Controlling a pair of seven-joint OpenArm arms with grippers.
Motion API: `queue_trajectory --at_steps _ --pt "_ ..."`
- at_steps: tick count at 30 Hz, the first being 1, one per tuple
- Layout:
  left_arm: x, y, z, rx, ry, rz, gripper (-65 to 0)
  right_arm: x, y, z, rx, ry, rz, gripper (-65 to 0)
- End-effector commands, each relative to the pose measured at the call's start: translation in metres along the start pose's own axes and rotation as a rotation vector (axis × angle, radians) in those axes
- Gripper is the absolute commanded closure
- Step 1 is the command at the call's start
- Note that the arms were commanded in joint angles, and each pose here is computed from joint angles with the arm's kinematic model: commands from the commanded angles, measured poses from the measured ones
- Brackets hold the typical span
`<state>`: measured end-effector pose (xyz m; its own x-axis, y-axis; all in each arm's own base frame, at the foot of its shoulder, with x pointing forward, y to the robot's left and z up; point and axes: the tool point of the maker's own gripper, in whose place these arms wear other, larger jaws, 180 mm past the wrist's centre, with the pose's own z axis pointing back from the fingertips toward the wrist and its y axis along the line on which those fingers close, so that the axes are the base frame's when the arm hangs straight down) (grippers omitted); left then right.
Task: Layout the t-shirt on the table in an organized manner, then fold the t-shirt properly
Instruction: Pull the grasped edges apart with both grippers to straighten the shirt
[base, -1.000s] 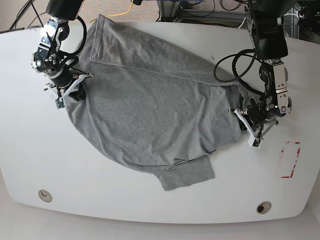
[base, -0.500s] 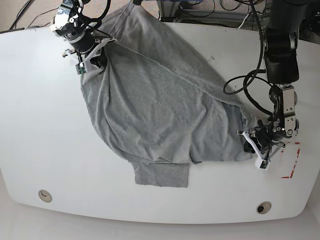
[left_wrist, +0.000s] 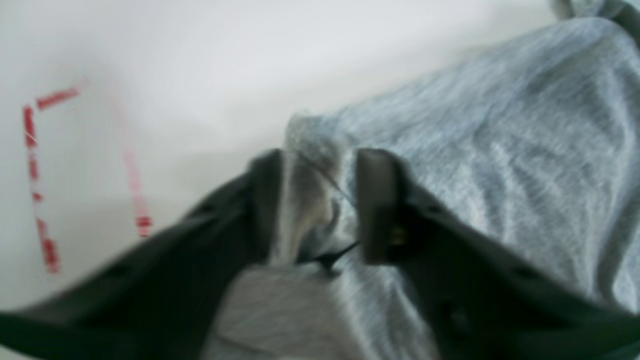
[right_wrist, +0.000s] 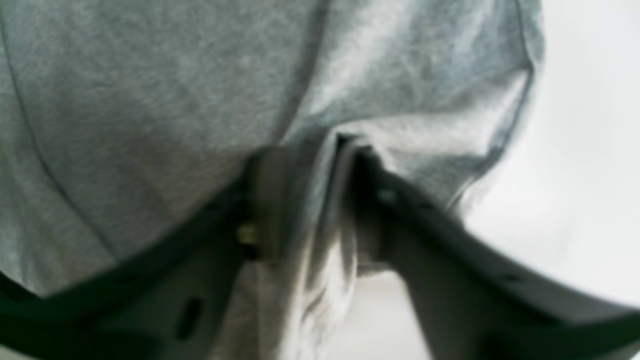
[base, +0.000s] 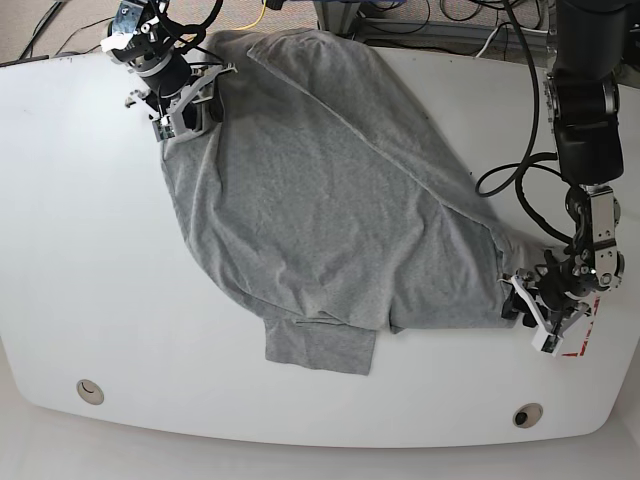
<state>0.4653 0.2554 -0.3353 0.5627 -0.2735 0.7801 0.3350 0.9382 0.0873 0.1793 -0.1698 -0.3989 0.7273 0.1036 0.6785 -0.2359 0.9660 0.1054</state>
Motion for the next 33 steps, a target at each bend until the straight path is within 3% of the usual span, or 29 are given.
queue_trajectory --at_steps 1,4,9,18,33 --pt "0.036 0.019 0.015 0.04 -0.097 -0.013 -43.5 0.023 -0.014 0.007 -0.037 -0.071 0.024 -49.3" --pt "0.044 0.027 0.023 0.06 -0.13 -0.002 -52.6 0.041 -0.025 0.007 -0.065 -0.116 0.03 -64.5" --pt "0.053 0.034 0.032 0.073 -0.162 -0.003 -52.1 0.074 -0.053 0.012 -0.132 -0.189 0.059 -65.0" --pt "0.051 0.042 0.054 0.075 -0.139 -0.036 -51.8 0.144 -0.078 -0.01 -0.135 -0.26 0.126 -65.0" --pt "0.017 -0.02 0.094 0.044 -0.121 -0.147 -51.8 0.243 -0.077 -0.102 0.064 -0.287 0.066 -65.0"
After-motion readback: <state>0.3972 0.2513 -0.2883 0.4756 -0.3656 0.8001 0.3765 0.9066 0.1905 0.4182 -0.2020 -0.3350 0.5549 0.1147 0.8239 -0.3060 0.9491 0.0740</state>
